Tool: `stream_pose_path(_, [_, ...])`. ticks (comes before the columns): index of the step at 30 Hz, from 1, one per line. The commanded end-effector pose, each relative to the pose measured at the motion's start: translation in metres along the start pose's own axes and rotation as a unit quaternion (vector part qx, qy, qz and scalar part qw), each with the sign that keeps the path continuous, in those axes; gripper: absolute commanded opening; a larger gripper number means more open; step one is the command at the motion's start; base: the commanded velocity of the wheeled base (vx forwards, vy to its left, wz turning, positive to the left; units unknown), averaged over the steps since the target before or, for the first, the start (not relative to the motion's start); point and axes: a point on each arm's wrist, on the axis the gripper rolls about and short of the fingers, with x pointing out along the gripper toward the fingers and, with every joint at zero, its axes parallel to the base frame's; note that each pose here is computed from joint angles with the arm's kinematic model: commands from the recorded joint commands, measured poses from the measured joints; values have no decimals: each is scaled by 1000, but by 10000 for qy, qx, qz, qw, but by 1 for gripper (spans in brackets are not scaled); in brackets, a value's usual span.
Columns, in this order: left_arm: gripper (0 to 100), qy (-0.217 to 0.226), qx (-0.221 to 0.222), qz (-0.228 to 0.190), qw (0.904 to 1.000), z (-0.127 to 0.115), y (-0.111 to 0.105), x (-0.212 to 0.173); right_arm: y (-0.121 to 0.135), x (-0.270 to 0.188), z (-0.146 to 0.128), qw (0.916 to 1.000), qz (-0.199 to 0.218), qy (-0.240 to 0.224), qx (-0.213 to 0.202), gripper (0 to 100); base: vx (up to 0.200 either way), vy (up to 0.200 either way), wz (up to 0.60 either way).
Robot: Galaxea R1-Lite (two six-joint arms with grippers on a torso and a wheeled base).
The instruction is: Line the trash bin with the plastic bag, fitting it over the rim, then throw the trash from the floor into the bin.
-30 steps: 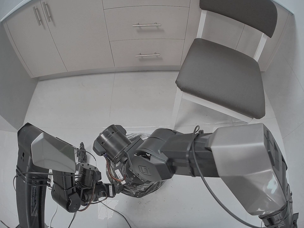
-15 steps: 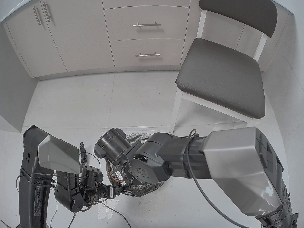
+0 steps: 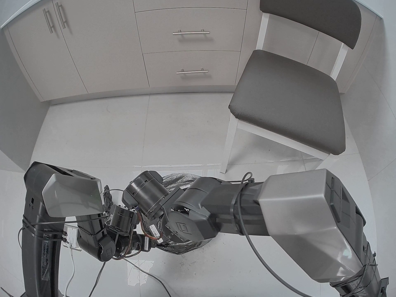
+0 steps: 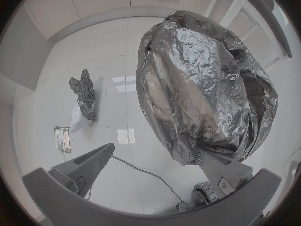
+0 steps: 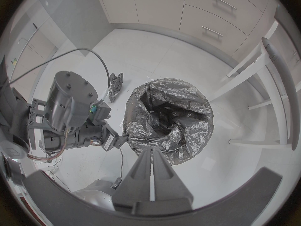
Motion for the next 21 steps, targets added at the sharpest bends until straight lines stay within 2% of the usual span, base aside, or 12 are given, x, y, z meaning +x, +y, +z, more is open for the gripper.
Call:
stream_pose_path(1, [100,-18,7,2,10000,5,-1,0,-1,7,-3,10000,-42,73,0,0,0,0,0])
stream_pose_path(7, [100,186,58,279,9994,13,-3,2,-13,20,-3,9995,-292,130,42,0,0,0,0])
stream_pose_path(10, [100,169,57,283,9994,13,-3,2,-20,24,-2,9992,-352,164,83,0,0,0,0])
stream_pose_path(14, [100,258,53,245,9994,5,1,-4,-34,30,0,9971,-734,177,-39,0,0,0,0])
stream_pose_path(16, [100,258,53,245,9994,5,1,-4,-34,30,0,9971,-734,177,-39,0,0,0,0])
stream_pose_path(17, [100,81,-47,2,10000,6,4,-8,-39,33,0,9951,-956,174,-191,0,0,0,0])
stream_pose_path(18, [100,-52,-169,-424,9989,6,11,-16,-45,36,0,9940,-1045,210,-227,0,0,0,0])
stream_pose_path(21, [100,-220,-324,-962,9946,6,20,-26,-58,41,0,9921,-1163,382,-282,0,0,0,0])
